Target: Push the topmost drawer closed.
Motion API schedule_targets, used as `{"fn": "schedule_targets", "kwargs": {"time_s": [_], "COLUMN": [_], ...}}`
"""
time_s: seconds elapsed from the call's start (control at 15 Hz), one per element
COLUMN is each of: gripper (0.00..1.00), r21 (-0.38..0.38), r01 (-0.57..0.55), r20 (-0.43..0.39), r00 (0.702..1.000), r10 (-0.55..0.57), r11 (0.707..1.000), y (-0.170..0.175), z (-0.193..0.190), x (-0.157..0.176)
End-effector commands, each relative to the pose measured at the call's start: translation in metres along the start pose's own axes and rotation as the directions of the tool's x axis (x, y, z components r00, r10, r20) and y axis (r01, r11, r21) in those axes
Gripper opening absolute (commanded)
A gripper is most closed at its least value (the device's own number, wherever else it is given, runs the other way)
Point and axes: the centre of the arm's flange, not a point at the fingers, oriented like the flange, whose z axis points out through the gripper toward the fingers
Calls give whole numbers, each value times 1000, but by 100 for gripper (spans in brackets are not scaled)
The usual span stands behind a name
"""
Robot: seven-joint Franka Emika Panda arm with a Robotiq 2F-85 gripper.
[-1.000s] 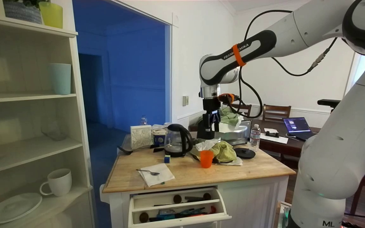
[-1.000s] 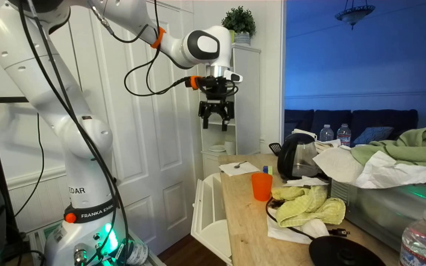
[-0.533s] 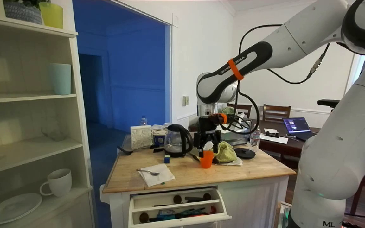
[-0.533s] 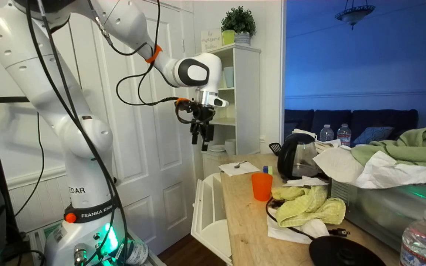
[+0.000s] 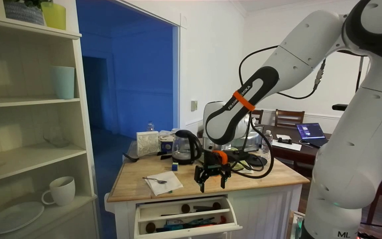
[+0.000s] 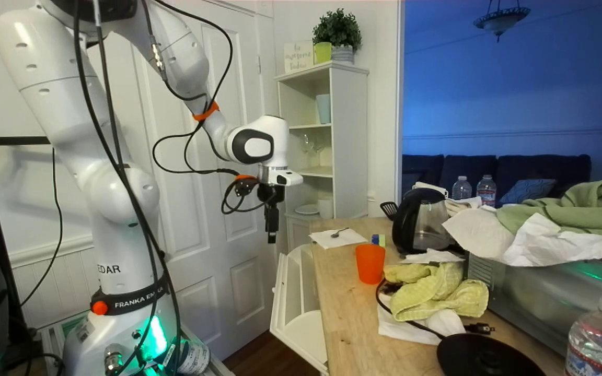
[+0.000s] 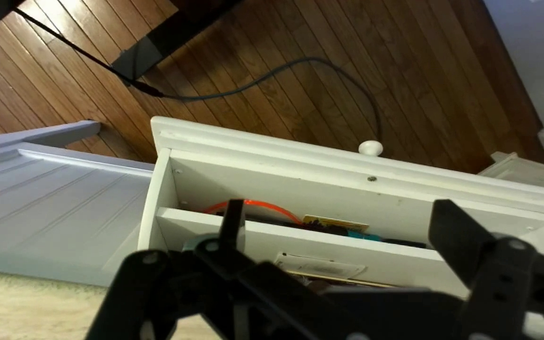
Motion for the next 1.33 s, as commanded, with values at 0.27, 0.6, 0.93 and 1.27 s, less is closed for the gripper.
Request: {"fn": "schedule_targets", "kwargs": {"time_s": [0.27, 0.6, 0.93, 1.27], "gripper": [100, 100, 100, 100], "r21": [-34, -23, -17, -45], "r01": [-41, -46, -70, -120], "r20": [16, 2, -11, 9], "r00": [999, 999, 998, 993], "r10": [42, 46, 70, 121], "r11": [999, 999, 997, 992], "y": [-22, -21, -29, -47], "z": [44, 38, 51, 105], "x": [-4, 0, 7, -2]}}
